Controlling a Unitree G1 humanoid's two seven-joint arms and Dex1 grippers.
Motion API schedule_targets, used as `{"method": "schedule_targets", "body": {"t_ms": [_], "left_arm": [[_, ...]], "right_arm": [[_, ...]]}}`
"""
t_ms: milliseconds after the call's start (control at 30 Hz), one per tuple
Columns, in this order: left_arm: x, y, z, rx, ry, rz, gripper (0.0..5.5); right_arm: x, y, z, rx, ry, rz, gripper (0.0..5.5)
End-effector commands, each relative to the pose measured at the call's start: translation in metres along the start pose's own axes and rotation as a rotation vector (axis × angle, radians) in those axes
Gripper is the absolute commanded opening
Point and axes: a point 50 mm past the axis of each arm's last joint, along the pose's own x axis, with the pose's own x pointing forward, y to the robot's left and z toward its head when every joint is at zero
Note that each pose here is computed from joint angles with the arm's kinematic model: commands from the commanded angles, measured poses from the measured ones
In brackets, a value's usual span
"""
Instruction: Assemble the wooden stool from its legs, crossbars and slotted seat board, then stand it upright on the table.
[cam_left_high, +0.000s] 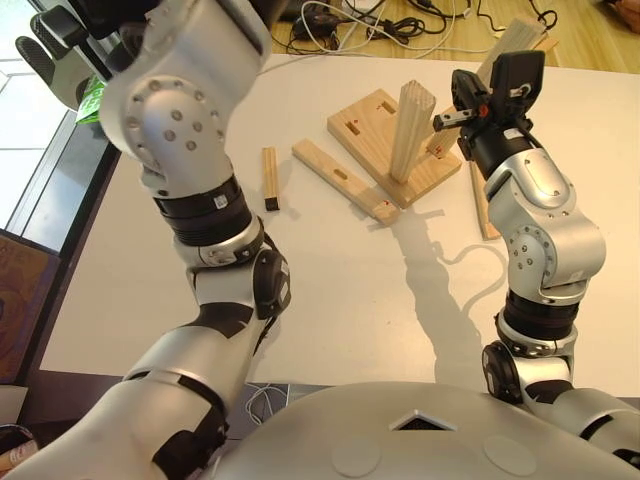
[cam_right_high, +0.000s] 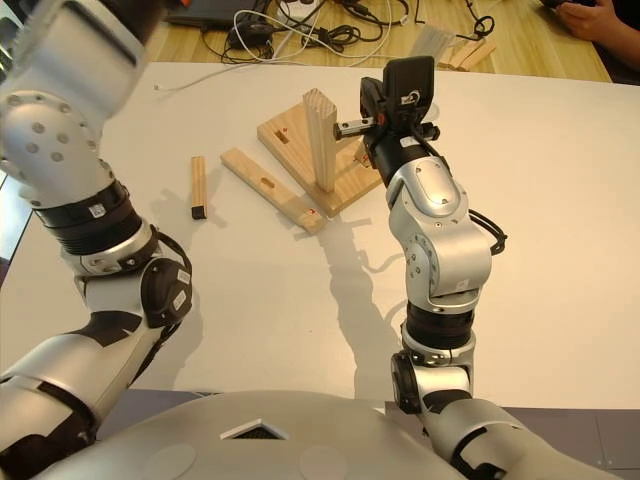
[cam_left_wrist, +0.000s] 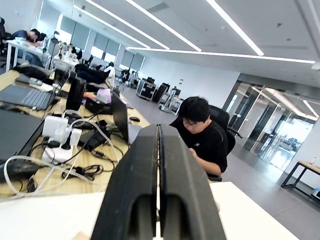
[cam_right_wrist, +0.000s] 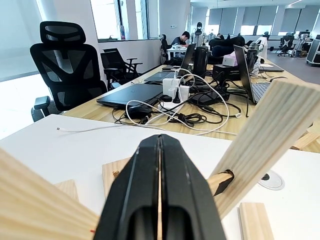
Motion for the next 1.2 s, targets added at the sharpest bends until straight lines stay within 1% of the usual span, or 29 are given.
{"method": "schedule_targets", "body": {"t_ms": [33,100,133,233,300,333,367,400,433,467,500,533,600,733,800,933,967,1067,1133,1200], "left_arm": [[0.005,-0.051,0.026,-0.039,-0.109,-0.232,0.05],[0.007,-0.07,0.02,-0.095,-0.091,-0.346,0.05],[0.01,-0.071,0.015,-0.115,-0.071,-0.366,0.05],[0.016,-0.059,-0.005,-0.161,0.004,-0.358,0.05],[0.022,-0.039,-0.022,-0.236,0.062,-0.278,0.05],[0.026,-0.025,-0.037,-0.31,0.117,-0.219,0.05],[0.027,-0.017,-0.059,-0.395,0.194,-0.18,0.05],[0.022,-0.017,-0.09,-0.421,0.33,-0.168,0.05],[0.013,-0.021,-0.126,-0.395,0.506,-0.158,0.05],[0.001,-0.026,-0.154,-0.377,0.646,-0.175,0.05],[-0.011,-0.029,-0.172,-0.331,0.746,-0.185,0.05],[-0.017,-0.031,-0.18,-0.311,0.783,-0.194,0.05],[-0.016,-0.027,-0.169,-0.312,0.725,-0.182,0.05],[-0.011,-0.002,-0.133,-0.285,0.559,-0.092,0.05],[-0.014,0.007,-0.115,-0.266,0.489,-0.063,0.05],[-0.025,0.019,-0.093,-0.256,0.403,0.005,0.05],[-0.032,0.023,-0.089,-0.248,0.39,0.029,0.05],[-0.045,0.033,-0.081,-0.233,0.365,0.093,0.05],[-0.052,0.038,-0.072,-0.226,0.332,0.127,0.05],[-0.055,0.039,-0.063,-0.226,0.297,0.139,0.05]], "right_arm": [[0.002,-0.011,0.004,-0.011,-0.017,-0.033,0.0],[0.002,-0.019,0.007,-0.019,-0.032,-0.064,0.0],[0.001,-0.027,0.01,-0.013,-0.054,-0.101,0.0],[-0.001,-0.052,0.027,0.022,-0.146,-0.211,0.0],[0.0,-0.061,0.033,0.027,-0.176,-0.238,0.0],[-0.001,-0.064,0.035,0.021,-0.184,-0.25,0.0],[-0.001,-0.067,0.036,0.018,-0.19,-0.262,0.0],[-0.001,-0.069,0.037,0.013,-0.19,-0.275,0.0],[-0.001,-0.071,0.036,0.008,-0.188,-0.285,0.0],[-0.002,-0.072,0.036,0.003,-0.186,-0.295,0.0],[-0.001,-0.074,0.036,-0.003,-0.182,-0.3,0.0],[-0.001,-0.075,0.035,-0.013,-0.173,-0.303,0.0],[0.0,-0.08,0.032,-0.03,-0.152,-0.312,0.0],[0.0,-0.096,0.017,-0.073,-0.075,-0.338,0.0],[-0.001,-0.106,0.006,-0.103,-0.012,-0.344,0.0],[-0.005,-0.122,-0.016,-0.181,0.133,-0.313,0.0],[-0.009,-0.125,-0.029,-0.23,0.229,-0.241,0.0],[-0.028,-0.124,-0.053,-0.3,0.418,-0.014,0.0],[-0.042,-0.116,-0.06,-0.335,0.494,0.17,0.0],[-0.051,-0.107,-0.064,-0.352,0.525,0.303,0.0]]}}
